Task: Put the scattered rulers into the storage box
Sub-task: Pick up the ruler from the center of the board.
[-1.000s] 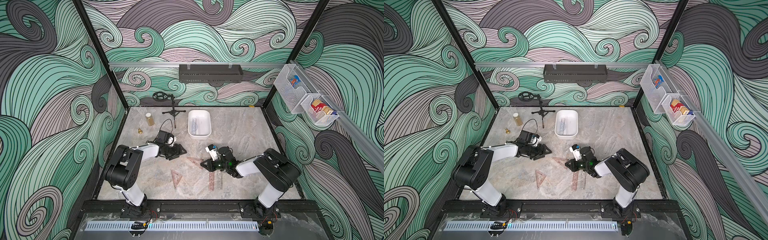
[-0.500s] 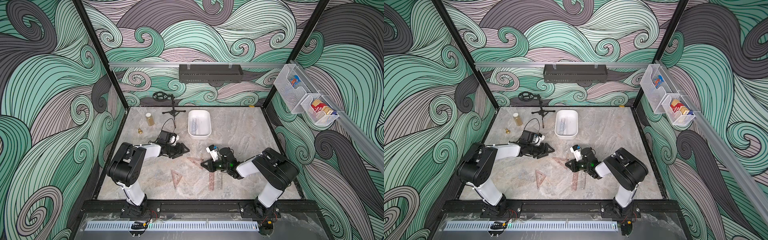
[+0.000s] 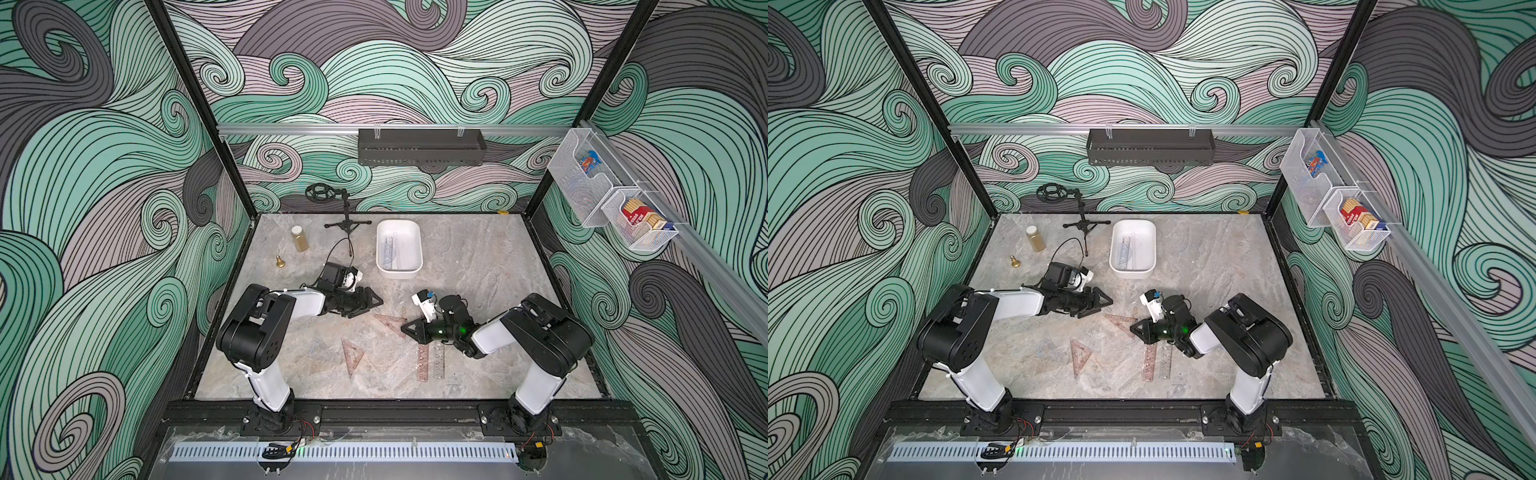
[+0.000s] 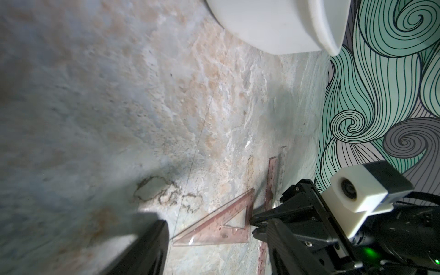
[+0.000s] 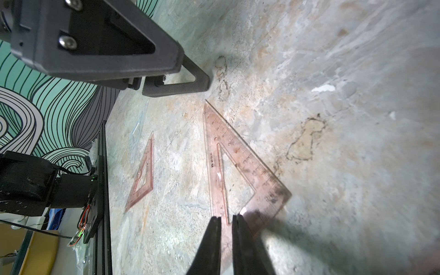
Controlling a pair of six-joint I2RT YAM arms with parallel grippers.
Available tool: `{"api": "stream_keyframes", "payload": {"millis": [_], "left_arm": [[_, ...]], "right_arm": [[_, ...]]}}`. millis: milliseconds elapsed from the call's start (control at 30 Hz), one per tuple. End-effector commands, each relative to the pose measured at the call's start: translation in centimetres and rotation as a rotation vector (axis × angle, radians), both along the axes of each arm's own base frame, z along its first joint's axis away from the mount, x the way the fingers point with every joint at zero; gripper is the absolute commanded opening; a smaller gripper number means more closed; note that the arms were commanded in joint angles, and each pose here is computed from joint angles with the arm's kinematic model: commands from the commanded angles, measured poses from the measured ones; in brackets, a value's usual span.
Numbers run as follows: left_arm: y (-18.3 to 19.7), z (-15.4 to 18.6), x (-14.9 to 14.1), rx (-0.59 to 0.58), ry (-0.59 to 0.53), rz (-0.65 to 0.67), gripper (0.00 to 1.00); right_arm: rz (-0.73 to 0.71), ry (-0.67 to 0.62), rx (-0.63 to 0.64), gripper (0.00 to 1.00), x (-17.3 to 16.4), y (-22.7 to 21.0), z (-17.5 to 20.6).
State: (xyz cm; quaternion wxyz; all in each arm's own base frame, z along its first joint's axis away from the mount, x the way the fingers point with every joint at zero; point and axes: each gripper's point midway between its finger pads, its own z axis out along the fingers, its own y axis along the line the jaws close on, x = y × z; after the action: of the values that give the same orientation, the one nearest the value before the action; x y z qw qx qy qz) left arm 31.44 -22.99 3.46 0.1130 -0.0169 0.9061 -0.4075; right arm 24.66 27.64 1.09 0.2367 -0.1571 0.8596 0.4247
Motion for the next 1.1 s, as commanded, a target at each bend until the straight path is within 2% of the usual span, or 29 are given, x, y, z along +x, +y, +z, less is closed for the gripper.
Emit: {"api": "stream_keyframes", "payload": {"millis": [0, 733, 833, 933, 1067], "left_arm": [[2.1, -4.7, -3.9, 0.136, 0.178, 0.024, 0.7], [1.2, -5.2, -4.9, 0.101, 0.195, -0.002, 0.7], [0.7, -5.5, -5.7, 0.088, 0.212, -0.01, 0.68], [0.8, -5.6, -6.3, 0.08, 0.222, -0.011, 0.62], [1.1, -5.4, -6.7, 0.08, 0.221, -0.01, 0.6]], "right_arm": [[-0.02, 0.1, -0.091, 0.15, -1.6, -1.9, -3.0], [-0.013, 0.116, -0.11, 0.15, -1.9, -2.0, -3.4], [-0.015, 0.12, -0.11, 0.15, -1.8, -2.0, -3.5], [-0.015, 0.12, -0.111, 0.15, -1.9, -2.0, -3.5], [-0.013, 0.125, -0.11, 0.15, -2.0, -2.0, -3.7]]}}
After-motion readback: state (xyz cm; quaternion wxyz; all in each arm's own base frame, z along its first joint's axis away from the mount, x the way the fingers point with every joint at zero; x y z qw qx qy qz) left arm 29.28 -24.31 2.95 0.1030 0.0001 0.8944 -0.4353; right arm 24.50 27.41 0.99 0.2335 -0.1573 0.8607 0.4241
